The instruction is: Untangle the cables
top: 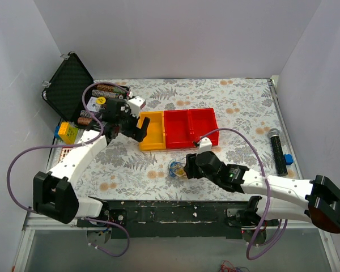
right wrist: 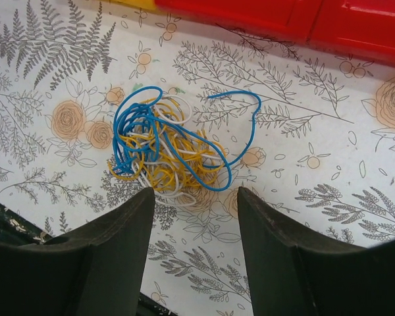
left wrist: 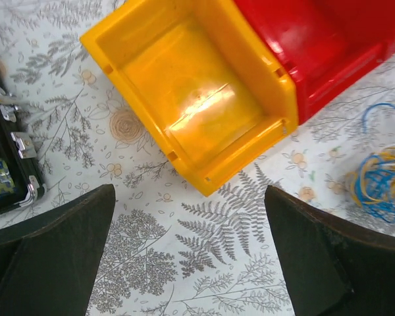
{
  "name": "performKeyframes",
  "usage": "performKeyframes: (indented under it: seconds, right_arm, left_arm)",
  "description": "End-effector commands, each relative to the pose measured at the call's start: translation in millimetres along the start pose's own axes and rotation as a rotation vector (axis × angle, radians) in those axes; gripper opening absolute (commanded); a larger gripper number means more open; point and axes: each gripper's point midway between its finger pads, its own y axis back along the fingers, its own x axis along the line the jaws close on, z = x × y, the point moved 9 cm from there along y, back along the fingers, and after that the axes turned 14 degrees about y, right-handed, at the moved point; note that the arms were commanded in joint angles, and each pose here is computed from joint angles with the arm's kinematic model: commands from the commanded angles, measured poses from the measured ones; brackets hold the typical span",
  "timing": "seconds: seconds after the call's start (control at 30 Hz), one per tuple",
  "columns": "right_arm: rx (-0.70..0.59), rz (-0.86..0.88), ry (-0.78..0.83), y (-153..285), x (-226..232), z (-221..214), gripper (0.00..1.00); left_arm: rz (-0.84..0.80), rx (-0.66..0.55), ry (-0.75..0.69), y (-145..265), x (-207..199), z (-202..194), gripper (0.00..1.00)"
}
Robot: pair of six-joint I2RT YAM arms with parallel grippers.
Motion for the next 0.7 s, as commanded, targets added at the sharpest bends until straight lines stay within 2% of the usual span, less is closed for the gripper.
performKeyframes:
  seconds: [0.0,0.2,0.3,0.4,0.43,0.67]
  right_arm:
    - [-0.047,0.032,-0.037,0,3,6,0.61]
    - [-0.084,0.040,-0.061,2,1,4,0.57]
    - [-0.101,0.041,-0.084,7,-3,0,0.54]
    - [-0.127,0.051,-0.096,15,-7,-2,0.52]
    - [-0.135,0.052,-0.097,17,-8,-3,0.51]
    - [-0.166,0.062,-0.122,26,-12,-5,0.45]
  left_arm:
    - [-0.157,0.041,-0.034,37,-21,2,0.98]
    - [-0.385,0.198,-0.123,32,-89,-47,0.97]
    - [-0.444,0.265,-0.119,14,-104,-70,0.80]
    - [-0.455,0.294,-0.108,-5,-107,-75,0.63]
    - [-0.456,0.297,-0.113,-10,-108,-75,0.61]
    - [-0.446,0.283,-0.147,-36,-108,-73,0.58]
